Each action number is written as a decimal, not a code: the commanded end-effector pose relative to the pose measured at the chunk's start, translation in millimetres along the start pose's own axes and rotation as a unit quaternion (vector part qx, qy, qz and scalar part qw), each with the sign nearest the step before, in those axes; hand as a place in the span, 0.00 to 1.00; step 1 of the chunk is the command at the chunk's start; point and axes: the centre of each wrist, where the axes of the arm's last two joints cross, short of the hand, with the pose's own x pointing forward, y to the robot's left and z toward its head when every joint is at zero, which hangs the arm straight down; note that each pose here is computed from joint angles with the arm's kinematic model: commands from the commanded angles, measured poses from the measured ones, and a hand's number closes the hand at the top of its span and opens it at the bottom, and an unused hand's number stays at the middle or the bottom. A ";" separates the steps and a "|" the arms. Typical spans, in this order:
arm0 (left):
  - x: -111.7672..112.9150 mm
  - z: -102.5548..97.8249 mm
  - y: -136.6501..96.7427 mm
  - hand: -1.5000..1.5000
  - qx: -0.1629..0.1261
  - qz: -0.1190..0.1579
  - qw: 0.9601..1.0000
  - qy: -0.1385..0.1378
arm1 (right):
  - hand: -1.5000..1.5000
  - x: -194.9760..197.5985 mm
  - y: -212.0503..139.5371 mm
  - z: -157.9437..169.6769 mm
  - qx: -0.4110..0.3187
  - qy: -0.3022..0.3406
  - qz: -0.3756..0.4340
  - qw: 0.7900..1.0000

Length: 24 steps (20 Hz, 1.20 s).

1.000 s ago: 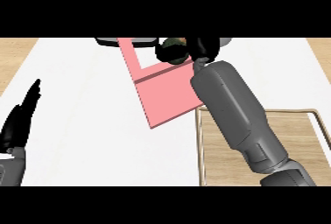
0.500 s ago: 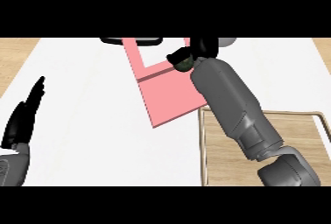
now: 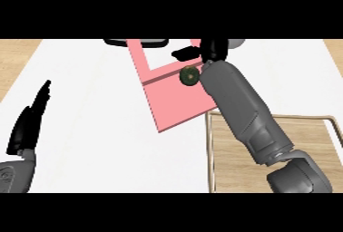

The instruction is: Pick the squash from the tray and place it in the cardboard box

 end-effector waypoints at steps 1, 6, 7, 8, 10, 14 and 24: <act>1.1 -5.3 7.5 0.50 0.008 -0.005 1.000 0.006 | 0.00 8.3 -6.5 -4.4 -0.058 -0.017 -0.061 0.996; -4.7 1.5 33.1 0.50 0.018 -0.003 1.000 0.022 | 0.00 -26.2 -40.0 -18.0 -0.070 -0.032 -0.127 0.989; -25.7 9.2 25.3 0.50 0.019 -0.003 0.999 0.030 | 0.00 -20.5 -26.5 -9.4 -0.075 -0.023 -0.129 0.989; -8.1 16.4 15.3 0.50 0.024 0.002 0.999 0.030 | 0.00 -16.8 -27.7 -5.7 -0.071 -0.023 -0.146 0.986; -16.9 12.5 20.7 0.50 0.028 -0.007 0.999 0.038 | 0.00 -37.6 -45.5 -7.6 -0.065 -0.021 -0.155 0.986; -18.4 8.7 17.9 0.50 0.028 -0.010 0.999 0.037 | 0.00 -66.8 -65.9 1.7 -0.083 -0.003 -0.157 0.984; -15.7 27.9 25.3 0.50 0.031 -0.003 0.999 0.042 | 0.00 -161.9 -181.5 55.7 -0.064 0.006 -0.114 0.991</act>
